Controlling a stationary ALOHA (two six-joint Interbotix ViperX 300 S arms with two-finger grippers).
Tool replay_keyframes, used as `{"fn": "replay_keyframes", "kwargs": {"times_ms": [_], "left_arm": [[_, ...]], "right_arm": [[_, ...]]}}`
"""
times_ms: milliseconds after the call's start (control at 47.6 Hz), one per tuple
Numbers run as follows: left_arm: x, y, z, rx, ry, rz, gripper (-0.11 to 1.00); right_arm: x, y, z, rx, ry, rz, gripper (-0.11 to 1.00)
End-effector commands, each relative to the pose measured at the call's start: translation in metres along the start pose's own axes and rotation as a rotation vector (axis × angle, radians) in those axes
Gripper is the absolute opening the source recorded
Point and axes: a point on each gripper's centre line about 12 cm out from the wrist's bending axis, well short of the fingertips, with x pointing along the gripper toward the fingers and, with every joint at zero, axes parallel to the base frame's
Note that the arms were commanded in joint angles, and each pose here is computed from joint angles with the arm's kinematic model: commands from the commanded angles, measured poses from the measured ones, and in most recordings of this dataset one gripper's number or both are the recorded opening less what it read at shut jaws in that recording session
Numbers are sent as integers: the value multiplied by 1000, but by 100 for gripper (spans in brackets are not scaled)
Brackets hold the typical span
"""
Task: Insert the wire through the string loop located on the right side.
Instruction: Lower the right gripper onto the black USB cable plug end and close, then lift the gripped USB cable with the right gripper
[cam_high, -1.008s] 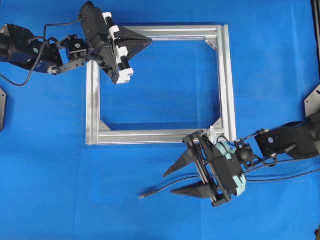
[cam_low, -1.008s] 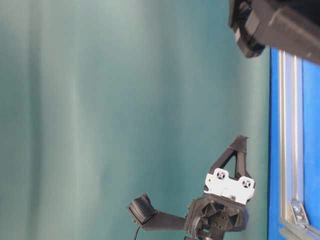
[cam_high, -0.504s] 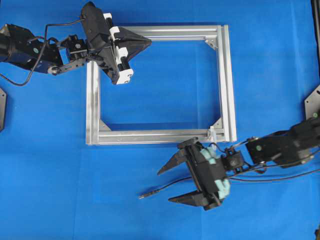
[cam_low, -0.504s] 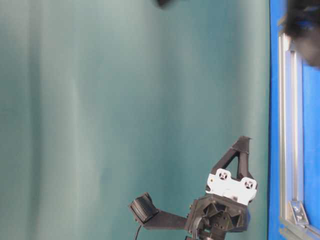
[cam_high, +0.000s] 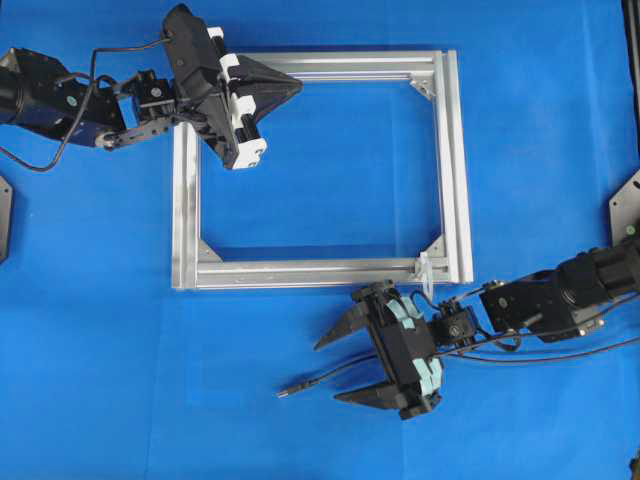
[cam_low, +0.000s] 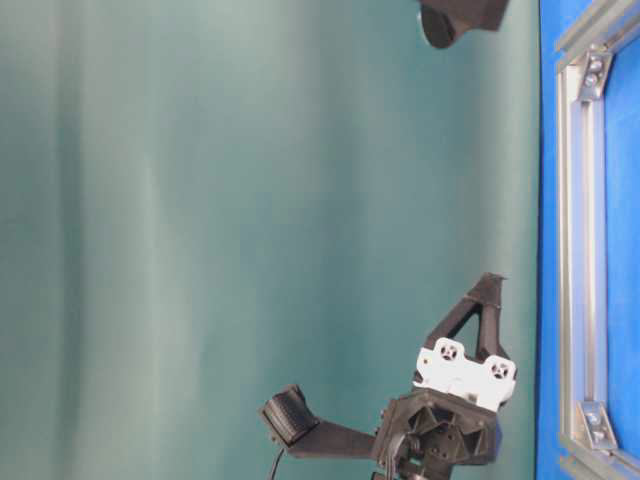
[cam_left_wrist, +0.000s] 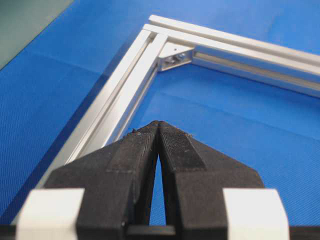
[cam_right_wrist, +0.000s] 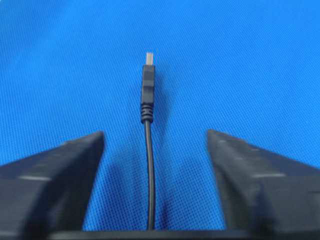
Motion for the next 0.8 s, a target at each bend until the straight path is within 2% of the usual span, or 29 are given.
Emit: {"fn": "replay_keyframes", "kwargs": {"times_ms": [0,126,210,252,567,777], "left_arm": [[-1,1,13,2,-38,1,0],[-1,0,13,3,-37,-1,0],[-1,0,14,2,-40,-1,0],[-1,0,14,2,-38,-1,0],[-1,0,13,3,-38,-1,0],[-1,1,15,2,-43,1,0]], "right_arm": [[0,3,11,-3,-38,6,54],[-1,2,10,-4,-32,5,18],[-1,2,11,-4,-30,5,1],[-1,2,10,-4,-26,4,-3],[-3,3,13,-5,-21,5,-3],[-17,7,37,-14,-21,4,-3]]}}
